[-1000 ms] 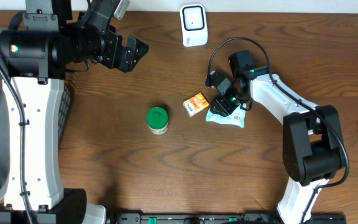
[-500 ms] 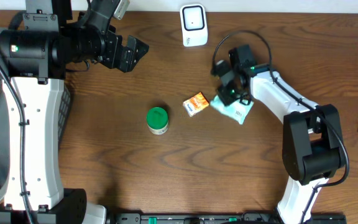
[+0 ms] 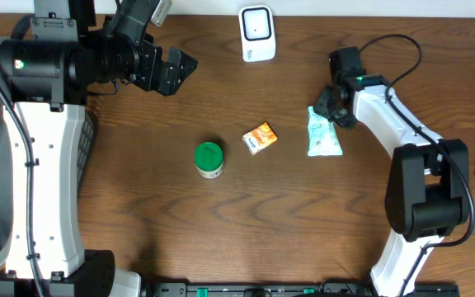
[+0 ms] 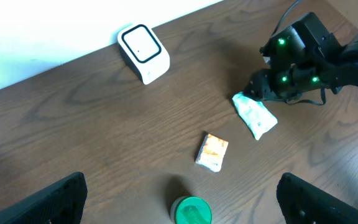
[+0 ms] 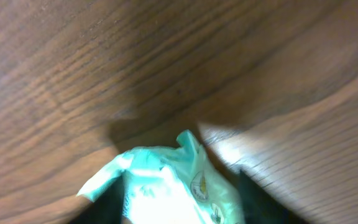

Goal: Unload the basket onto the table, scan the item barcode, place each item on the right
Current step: 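Reach the right gripper to the light-green wipes pack and grasp it, then lift the wipes pack with the right gripper and carry it right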

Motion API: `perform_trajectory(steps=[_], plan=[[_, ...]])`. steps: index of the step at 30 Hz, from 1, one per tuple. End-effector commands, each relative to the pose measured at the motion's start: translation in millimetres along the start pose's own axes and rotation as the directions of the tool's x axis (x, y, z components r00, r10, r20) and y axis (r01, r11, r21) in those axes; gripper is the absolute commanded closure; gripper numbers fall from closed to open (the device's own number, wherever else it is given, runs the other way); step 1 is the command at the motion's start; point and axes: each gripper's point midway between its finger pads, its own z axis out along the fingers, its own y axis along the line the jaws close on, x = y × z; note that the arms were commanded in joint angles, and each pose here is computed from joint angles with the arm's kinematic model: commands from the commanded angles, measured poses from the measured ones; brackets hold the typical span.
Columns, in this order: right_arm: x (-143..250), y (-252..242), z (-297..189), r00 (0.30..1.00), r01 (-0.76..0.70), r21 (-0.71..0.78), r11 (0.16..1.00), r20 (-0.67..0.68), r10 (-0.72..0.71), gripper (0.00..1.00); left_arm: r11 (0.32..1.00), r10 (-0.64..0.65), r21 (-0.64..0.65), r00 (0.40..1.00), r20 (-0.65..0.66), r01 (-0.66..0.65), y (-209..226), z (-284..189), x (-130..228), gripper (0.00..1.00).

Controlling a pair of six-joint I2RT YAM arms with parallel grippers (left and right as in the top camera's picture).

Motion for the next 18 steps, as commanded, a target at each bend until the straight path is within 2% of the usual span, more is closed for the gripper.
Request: perform_trajectory(steps=[1,2,5,7,9,12,18], plan=[[11,9,4,0.992,-0.096,-0.062,0.993,-0.085,0.091,0.07,1.000,0.004,-0.003,1.000,-0.011,-0.004,2,3,3,0.02],[12,9,4,0.994,-0.069,-0.069,0.995,-0.093,0.062,0.01,1.000,0.004,-0.003,1.000,-0.011,-0.004,2,3,3,0.02],[13,2,0,0.992,0.023,-0.085,0.996,-0.118,-0.033,0.01,1.000,0.004,-0.002,1.000,-0.011,-0.004,2,3,3,0.02],[13,2,-2,0.977,0.152,-0.140,0.978,-0.126,-0.170,0.01,1.000,0.004,-0.003,1.000,-0.011,-0.004,2,3,3,0.02],[16,6,-5,0.932,0.307,-0.238,0.921,-0.122,-0.342,0.01,1.000,0.004,-0.003,1.000,-0.011,-0.004,2,3,3,0.02],[23,-1,-9,0.852,0.448,-0.336,0.828,-0.120,-0.510,0.01,1.000,0.004,-0.003,1.000,-0.011,-0.004,2,3,3,0.02],[33,-8,-17,0.732,0.570,-0.493,0.658,-0.060,-0.679,0.01,1.000,0.004,-0.002,1.000,-0.011,-0.004,2,3,3,0.02]])
